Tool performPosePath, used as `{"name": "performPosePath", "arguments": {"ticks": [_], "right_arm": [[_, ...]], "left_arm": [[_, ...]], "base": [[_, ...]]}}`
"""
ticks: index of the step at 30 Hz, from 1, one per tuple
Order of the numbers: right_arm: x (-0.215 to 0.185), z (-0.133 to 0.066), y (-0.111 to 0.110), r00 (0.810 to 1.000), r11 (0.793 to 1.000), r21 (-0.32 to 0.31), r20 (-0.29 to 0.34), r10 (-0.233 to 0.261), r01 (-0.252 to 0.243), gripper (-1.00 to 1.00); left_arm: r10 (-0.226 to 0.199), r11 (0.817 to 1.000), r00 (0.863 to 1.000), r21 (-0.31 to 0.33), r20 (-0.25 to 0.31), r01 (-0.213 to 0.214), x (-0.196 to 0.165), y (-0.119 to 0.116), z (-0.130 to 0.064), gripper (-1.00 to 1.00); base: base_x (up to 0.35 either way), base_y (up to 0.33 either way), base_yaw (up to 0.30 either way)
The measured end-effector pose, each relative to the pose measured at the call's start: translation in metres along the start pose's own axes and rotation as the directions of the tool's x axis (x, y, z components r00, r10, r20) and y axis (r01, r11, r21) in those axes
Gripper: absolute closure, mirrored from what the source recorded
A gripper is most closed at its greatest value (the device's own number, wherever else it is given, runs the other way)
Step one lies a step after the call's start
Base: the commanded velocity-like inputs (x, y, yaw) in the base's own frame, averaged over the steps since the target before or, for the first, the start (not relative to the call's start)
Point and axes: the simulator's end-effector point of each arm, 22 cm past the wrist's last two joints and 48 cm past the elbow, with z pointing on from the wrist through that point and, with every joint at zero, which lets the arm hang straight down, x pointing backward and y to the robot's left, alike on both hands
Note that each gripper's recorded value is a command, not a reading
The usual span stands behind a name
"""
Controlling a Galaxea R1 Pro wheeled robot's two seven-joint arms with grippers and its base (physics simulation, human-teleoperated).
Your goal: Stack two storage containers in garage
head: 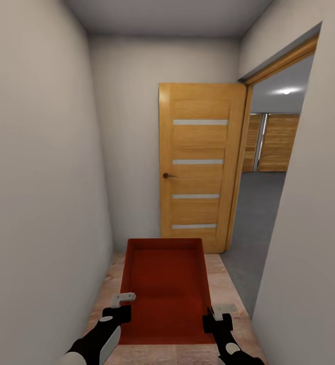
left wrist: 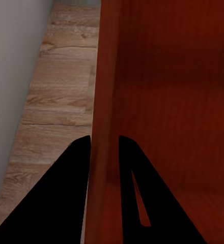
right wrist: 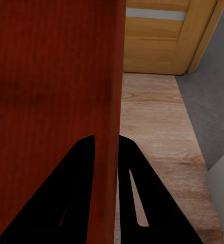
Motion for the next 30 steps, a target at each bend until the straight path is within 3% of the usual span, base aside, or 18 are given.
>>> {"name": "performPosePath", "arguments": {"ticks": [15, 30], "right_arm": [[0.0000, 0.0000, -0.0001, 1.000, 1.000, 0.000, 0.000, 0.000, 0.000, 1.00], [-0.0016, 0.0001, -0.0006, 1.000, 1.000, 0.002, 0.006, 0.002, -0.002, 1.00]], "left_arm": [[0.000, 1.000, 1.000, 0.000, 0.000, 0.000, 0.0000, -0.0001, 0.0000, 1.00], [0.002, 1.000, 1.000, 0.001, 0.006, -0.002, -0.0025, -0.0006, -0.0001, 1.00]], "base": [[0.322, 0.000, -0.010], [0.294, 0.041, -0.256]]}}
